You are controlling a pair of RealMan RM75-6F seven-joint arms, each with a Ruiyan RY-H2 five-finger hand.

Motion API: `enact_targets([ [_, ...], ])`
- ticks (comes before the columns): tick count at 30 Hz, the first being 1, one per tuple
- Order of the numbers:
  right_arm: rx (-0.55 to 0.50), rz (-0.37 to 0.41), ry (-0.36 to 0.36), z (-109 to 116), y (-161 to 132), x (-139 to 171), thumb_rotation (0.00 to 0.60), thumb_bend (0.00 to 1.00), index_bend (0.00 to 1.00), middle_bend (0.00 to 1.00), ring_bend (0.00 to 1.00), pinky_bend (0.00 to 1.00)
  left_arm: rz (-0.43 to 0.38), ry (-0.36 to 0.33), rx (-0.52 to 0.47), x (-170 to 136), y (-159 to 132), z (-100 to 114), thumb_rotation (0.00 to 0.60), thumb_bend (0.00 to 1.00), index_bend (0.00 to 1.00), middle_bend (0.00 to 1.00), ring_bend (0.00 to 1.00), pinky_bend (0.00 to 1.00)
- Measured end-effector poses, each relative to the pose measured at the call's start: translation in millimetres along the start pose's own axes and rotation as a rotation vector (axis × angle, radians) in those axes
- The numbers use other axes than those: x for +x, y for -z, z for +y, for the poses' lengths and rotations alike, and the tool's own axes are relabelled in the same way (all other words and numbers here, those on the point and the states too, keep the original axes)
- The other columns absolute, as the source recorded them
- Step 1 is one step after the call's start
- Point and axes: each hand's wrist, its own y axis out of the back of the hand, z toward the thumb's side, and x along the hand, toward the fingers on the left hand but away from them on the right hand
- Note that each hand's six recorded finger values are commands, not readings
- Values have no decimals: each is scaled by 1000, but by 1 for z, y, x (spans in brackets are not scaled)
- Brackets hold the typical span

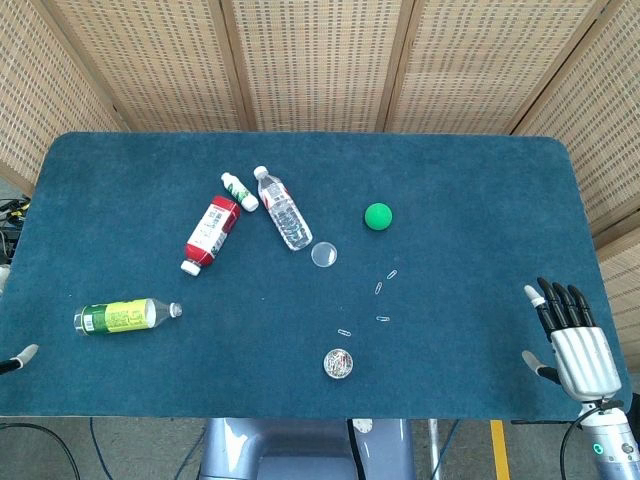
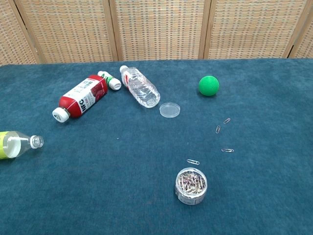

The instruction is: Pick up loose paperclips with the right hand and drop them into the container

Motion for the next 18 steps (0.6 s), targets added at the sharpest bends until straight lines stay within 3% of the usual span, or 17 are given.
enact_targets([
  [9, -4, 7, -37, -9, -7, -2, 600, 0, 66, 0, 0, 0, 4, 7, 7, 2, 0, -2, 600, 0, 0, 0, 0, 0],
  [14, -22, 64, -93, -20, -22, -14, 600, 0, 303, 0, 0, 0, 8, 14, 10, 4, 0, -4, 600, 0, 0, 0, 0, 0],
  [18, -57, 141, -159, -31, -49, -37, 600, 19, 387, 0, 0, 0, 16, 23, 11, 7, 1, -6, 600, 0, 0, 0, 0, 0],
])
